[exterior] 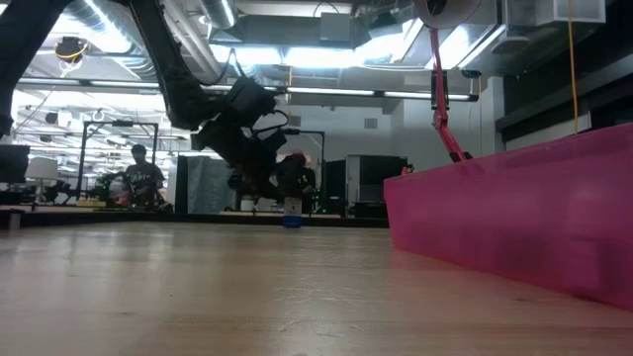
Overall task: Pick & Place food coloring
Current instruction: Put the large blue food coloring bottle into the red bin
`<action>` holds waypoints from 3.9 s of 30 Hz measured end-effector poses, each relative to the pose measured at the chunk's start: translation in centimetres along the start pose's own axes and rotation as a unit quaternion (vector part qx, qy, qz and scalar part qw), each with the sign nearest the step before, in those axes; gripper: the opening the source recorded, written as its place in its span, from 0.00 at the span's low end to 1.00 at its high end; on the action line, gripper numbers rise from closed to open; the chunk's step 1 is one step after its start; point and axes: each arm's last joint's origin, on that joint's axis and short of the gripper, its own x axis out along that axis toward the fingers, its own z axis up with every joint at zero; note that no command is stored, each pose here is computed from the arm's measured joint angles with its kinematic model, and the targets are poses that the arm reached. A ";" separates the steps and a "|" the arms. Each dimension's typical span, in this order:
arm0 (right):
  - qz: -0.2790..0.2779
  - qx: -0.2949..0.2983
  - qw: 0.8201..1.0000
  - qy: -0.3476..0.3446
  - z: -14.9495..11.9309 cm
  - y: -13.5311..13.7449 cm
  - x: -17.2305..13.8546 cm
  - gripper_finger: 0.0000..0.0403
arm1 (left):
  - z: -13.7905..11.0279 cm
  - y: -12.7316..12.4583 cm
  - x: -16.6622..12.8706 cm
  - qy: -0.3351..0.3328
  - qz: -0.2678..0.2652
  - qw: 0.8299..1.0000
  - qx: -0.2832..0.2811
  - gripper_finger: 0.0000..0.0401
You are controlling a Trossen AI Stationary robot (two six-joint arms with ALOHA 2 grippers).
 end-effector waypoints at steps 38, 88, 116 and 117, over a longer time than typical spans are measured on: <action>-0.001 -0.004 1.000 0.009 -0.2 0.0 0.0 0.41 | 0.8 0.2 3.5 0.020 -0.027 0.999 0.016 0.73; -0.023 -0.007 0.999 0.034 -0.7 -0.2 0.0 0.41 | 2.4 0.7 2.4 0.026 -0.070 0.997 0.008 0.29; 0.010 0.026 0.999 0.029 2.9 -0.9 1.4 0.63 | 11.8 -10.6 -15.7 -0.016 -0.396 0.915 0.076 0.26; 0.017 0.025 0.999 0.034 2.6 -0.8 1.9 0.63 | 12.1 -11.3 -16.2 -0.018 -0.403 0.910 0.090 0.26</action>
